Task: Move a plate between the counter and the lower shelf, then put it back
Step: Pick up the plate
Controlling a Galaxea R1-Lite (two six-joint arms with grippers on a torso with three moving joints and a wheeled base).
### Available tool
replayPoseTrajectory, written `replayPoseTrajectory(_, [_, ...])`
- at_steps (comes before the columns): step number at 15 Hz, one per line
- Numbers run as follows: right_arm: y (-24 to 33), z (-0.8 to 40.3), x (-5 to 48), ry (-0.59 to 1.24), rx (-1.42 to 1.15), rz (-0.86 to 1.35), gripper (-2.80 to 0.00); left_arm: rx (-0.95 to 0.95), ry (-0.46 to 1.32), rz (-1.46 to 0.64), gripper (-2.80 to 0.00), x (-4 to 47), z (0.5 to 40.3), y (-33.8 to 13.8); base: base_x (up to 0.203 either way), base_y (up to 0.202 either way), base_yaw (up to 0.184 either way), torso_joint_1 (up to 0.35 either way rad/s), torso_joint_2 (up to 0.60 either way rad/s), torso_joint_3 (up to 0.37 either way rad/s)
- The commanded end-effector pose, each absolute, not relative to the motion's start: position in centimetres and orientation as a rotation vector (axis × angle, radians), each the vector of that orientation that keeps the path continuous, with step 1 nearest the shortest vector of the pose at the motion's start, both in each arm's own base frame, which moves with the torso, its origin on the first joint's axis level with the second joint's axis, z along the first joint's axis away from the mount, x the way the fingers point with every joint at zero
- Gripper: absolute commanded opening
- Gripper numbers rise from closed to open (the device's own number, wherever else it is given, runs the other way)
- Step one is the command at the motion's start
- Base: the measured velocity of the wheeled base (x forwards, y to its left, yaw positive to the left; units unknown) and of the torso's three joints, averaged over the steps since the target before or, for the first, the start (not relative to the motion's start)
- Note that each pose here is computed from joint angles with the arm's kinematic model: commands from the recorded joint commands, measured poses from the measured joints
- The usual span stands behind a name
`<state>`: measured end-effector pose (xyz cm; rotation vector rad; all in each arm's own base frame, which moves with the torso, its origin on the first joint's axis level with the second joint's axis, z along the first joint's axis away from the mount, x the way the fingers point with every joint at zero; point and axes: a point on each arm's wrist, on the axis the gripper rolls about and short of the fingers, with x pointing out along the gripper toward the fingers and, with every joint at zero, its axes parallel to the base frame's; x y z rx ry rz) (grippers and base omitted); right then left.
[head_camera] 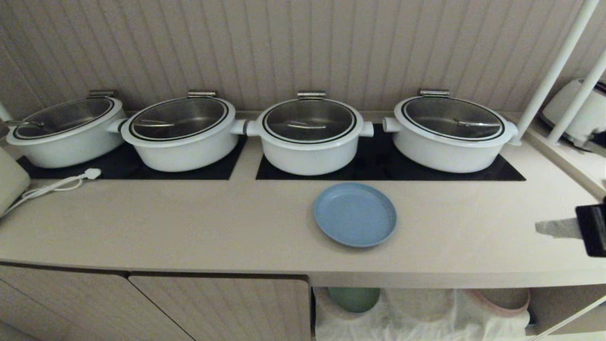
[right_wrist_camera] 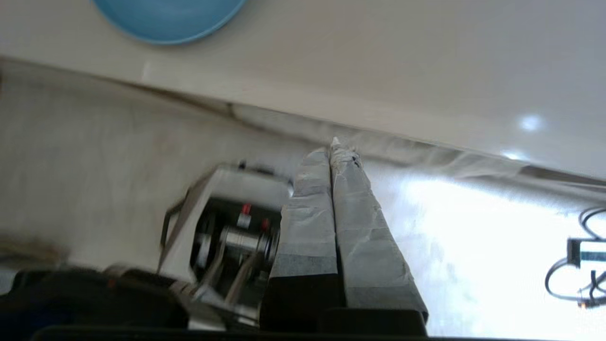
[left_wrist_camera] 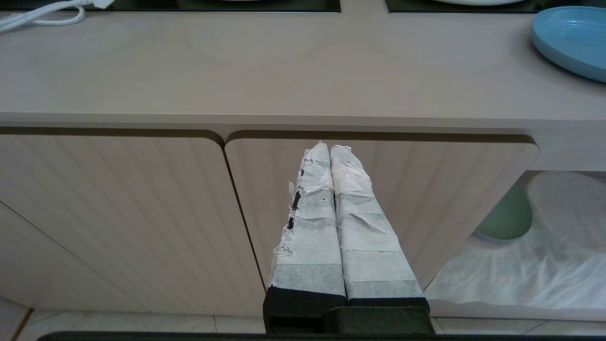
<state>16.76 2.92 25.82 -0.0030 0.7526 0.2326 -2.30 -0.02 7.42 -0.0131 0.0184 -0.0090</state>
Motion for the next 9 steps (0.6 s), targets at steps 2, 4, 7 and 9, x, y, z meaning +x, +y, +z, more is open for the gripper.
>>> replayPoseTrajectory(2, [5.8, 25.7, 22.3, 0.911, -0.030, 0.299, -2.80, -0.014, 0.018, -0.009, -2.80, -2.3, 7.4, 0.0, 0.000, 0.000, 0.000, 0.000, 0.00, 0.000])
replayPoseTrajectory(4, [8.4, 26.1, 25.2, 0.968, -0.017, 0.330, -2.80, -0.014, 0.018, -0.009, -2.80, -2.3, 7.4, 0.0, 0.000, 0.000, 0.000, 0.000, 0.00, 0.000])
replayPoseTrajectory(7, [11.3, 26.8, 28.7, 1.059, 0.018, 0.323, -2.80, -0.014, 0.018, -0.009, -2.80, -2.3, 7.4, 0.0, 0.000, 0.000, 0.000, 0.000, 0.00, 0.000])
replayPoseTrajectory(9, [12.7, 25.5, 30.7, 1.177, 0.009, 0.299, -2.80, -0.014, 0.018, -0.009, -2.80, -2.3, 7.4, 0.0, 0.000, 0.000, 0.000, 0.000, 0.00, 0.000])
